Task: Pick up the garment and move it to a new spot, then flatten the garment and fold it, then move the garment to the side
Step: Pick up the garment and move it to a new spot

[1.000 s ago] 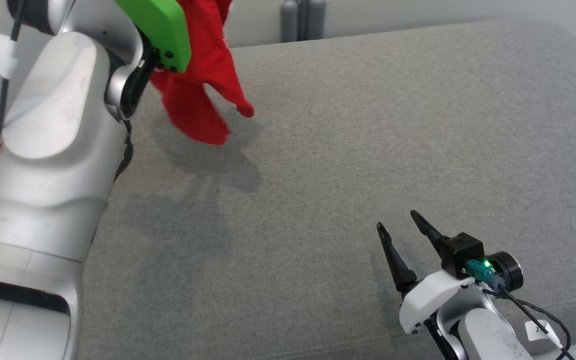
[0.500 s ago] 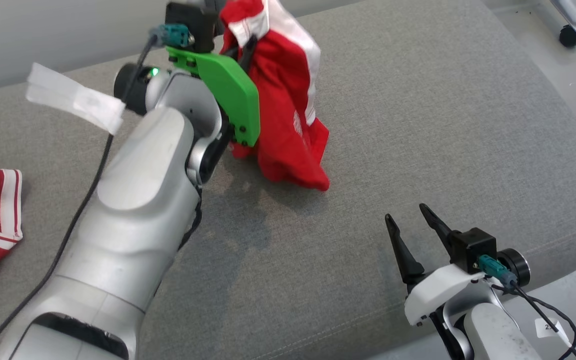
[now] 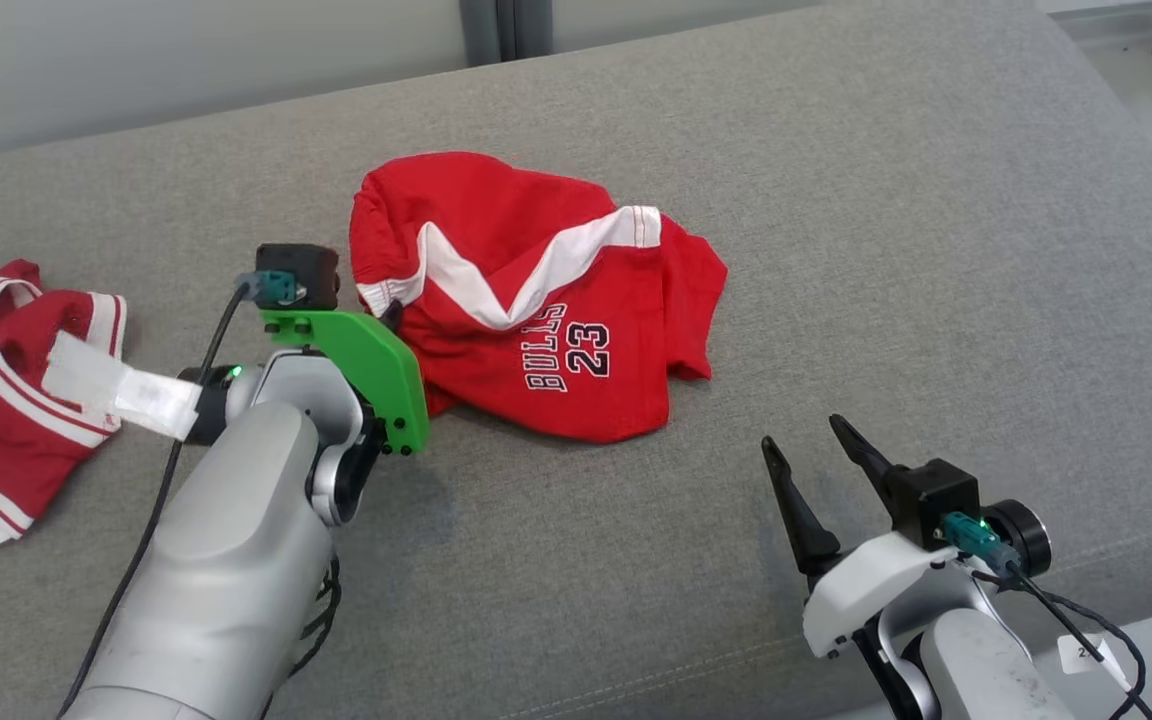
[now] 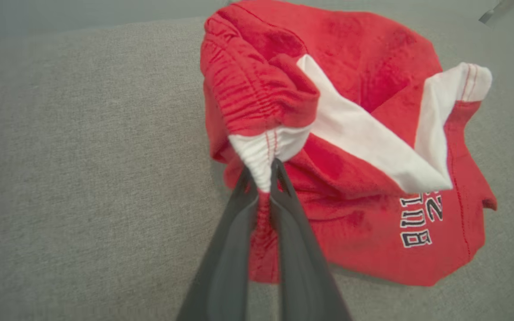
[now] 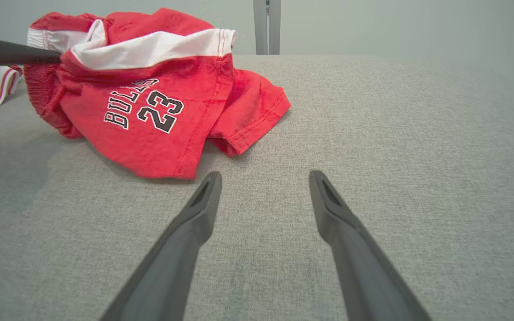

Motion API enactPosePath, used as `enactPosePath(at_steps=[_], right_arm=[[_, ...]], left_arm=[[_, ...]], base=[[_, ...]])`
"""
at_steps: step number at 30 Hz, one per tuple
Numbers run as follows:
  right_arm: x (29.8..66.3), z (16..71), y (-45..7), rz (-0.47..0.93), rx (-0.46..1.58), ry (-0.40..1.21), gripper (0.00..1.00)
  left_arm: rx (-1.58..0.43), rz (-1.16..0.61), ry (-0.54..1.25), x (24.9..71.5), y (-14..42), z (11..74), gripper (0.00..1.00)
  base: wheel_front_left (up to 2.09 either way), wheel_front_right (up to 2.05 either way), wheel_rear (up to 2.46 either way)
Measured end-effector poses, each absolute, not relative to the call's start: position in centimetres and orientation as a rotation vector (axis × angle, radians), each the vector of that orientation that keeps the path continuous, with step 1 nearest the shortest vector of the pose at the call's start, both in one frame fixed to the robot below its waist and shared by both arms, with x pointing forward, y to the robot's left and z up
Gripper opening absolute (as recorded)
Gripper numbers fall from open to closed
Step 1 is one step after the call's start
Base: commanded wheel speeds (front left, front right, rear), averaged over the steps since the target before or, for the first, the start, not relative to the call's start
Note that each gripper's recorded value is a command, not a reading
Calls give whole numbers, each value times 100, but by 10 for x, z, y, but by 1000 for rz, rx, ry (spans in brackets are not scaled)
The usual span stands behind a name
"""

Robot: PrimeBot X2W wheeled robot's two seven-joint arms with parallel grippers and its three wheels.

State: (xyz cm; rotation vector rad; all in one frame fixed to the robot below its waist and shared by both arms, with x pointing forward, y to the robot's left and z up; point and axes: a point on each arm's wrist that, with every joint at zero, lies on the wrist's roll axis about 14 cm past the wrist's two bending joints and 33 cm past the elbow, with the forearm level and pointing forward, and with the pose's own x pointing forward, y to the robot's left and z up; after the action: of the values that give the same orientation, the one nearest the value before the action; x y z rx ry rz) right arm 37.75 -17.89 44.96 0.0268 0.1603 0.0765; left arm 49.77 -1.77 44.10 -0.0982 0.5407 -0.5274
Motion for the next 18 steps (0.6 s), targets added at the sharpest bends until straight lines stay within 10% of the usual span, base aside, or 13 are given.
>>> enactPosePath(at_steps=[1, 2, 3, 4, 18], right_arm=[[378, 450, -176, 85, 27, 159, 100], [379, 451, -174, 93, 26, 156, 100], [379, 453, -171, 100, 27, 154, 100], [379, 454, -169, 106, 27, 151, 100], [375, 470, -170, 102, 17, 110, 100]], left_arm=[[-111, -503, 545, 497, -11, 439, 2], [-127, -479, 546, 496, -5, 439, 33], [-143, -455, 531, 496, 1, 440, 87], [-158, -435, 522, 497, 6, 442, 100], [-197, -304, 383, 480, 60, 452, 100]], base=[[0, 0, 0], [0, 0, 0], [0, 0, 0], [0, 0, 0], [0, 0, 0]])
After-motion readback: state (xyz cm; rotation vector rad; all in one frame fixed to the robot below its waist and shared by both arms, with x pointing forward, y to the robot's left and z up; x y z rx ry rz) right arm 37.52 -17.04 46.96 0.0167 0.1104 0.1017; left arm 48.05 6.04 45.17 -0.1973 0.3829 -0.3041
